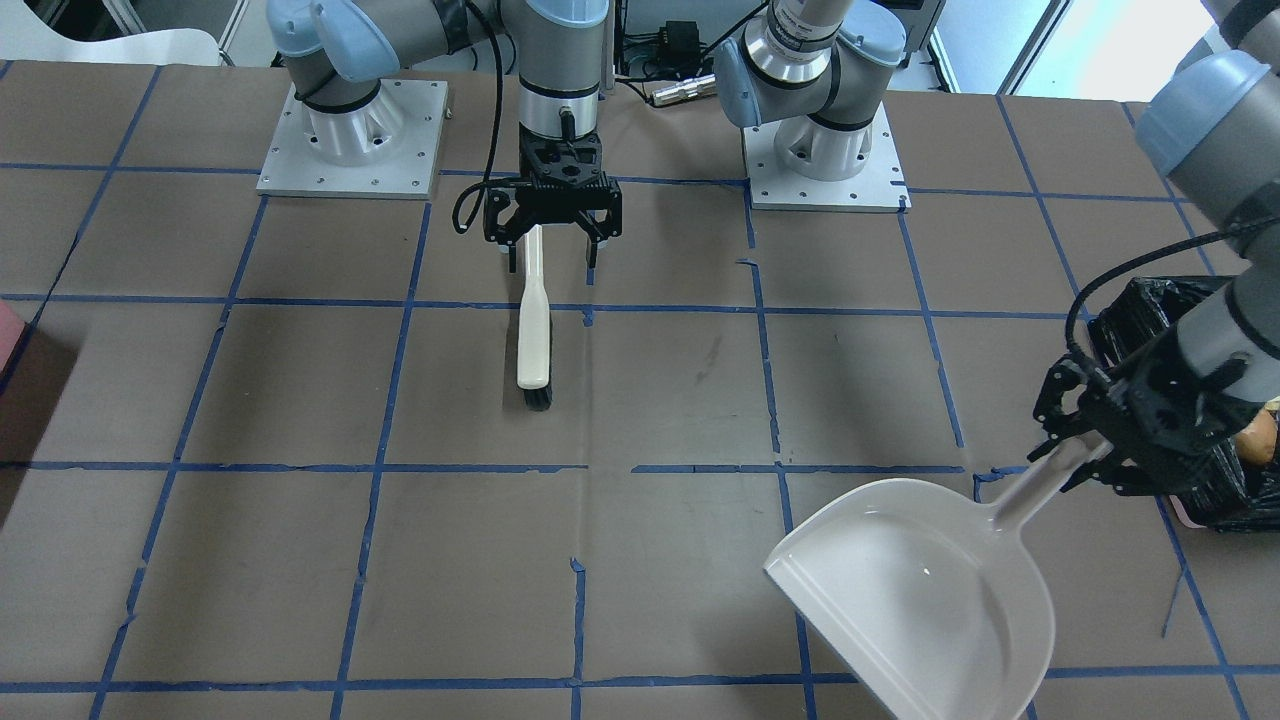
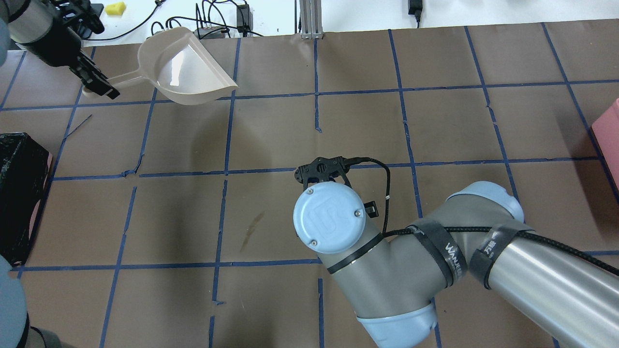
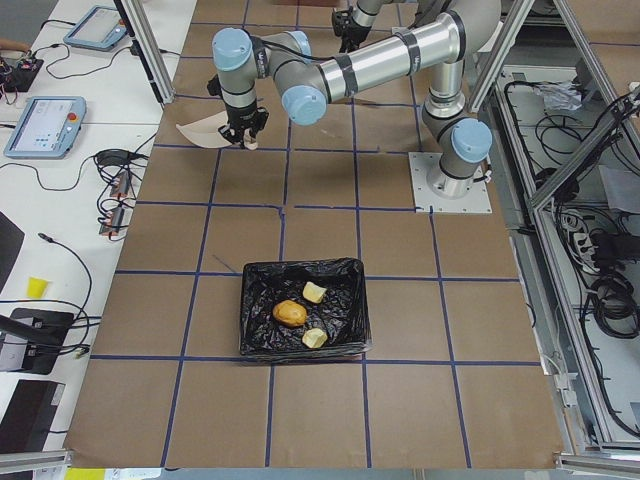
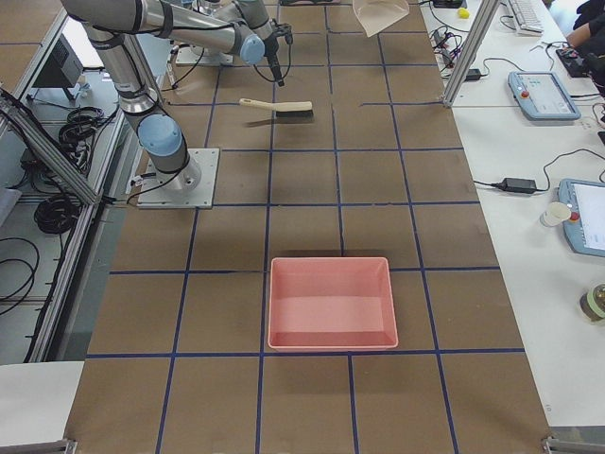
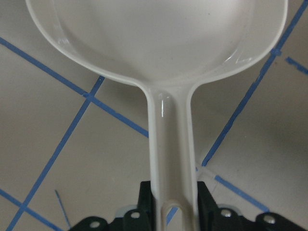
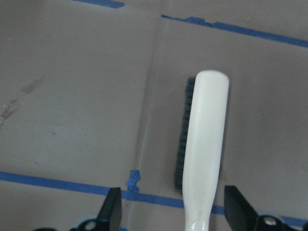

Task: Sweep and dump trash in nearest bin
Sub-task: 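Bring the empty dustpan back while the right gripper releases the brush, then lower the dustpan onto the table with the left gripper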

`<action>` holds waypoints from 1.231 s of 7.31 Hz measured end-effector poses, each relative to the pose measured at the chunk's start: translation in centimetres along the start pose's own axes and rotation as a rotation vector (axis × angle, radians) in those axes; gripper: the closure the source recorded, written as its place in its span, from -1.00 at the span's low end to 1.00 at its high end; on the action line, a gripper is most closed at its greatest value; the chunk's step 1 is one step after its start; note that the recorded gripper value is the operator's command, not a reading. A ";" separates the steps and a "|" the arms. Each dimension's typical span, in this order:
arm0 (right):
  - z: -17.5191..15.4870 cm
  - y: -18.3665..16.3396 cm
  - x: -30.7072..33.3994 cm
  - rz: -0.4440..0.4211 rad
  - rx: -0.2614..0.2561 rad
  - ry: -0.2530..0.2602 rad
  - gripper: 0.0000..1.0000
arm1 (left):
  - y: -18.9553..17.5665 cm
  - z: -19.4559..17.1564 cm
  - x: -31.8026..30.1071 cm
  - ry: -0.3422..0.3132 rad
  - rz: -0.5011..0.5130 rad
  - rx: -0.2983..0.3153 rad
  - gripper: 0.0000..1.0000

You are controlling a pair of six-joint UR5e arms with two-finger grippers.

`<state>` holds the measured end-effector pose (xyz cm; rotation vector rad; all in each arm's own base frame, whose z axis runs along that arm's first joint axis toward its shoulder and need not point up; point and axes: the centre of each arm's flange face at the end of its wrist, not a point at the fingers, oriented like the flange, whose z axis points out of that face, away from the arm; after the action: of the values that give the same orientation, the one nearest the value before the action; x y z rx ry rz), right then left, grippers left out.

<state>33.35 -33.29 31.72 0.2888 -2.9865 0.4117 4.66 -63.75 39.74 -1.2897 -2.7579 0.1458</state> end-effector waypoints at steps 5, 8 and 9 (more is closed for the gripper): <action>-2.1 -8.1 9.4 0.020 -0.020 0.052 -1.00 | -8.5 6.3 10.1 -0.043 -0.198 0.015 0.83; -3.4 -10.5 13.4 0.022 -0.021 0.024 -1.00 | -14.1 9.1 17.8 -0.036 -0.391 -0.014 0.83; -4.1 -11.0 14.5 0.021 -0.022 0.013 -1.00 | -15.5 9.8 20.0 -0.031 -0.451 -0.018 0.83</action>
<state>21.75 -45.09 40.44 0.2523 -2.9817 0.3807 -21.10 -58.73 32.83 -0.6430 -2.9943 0.1053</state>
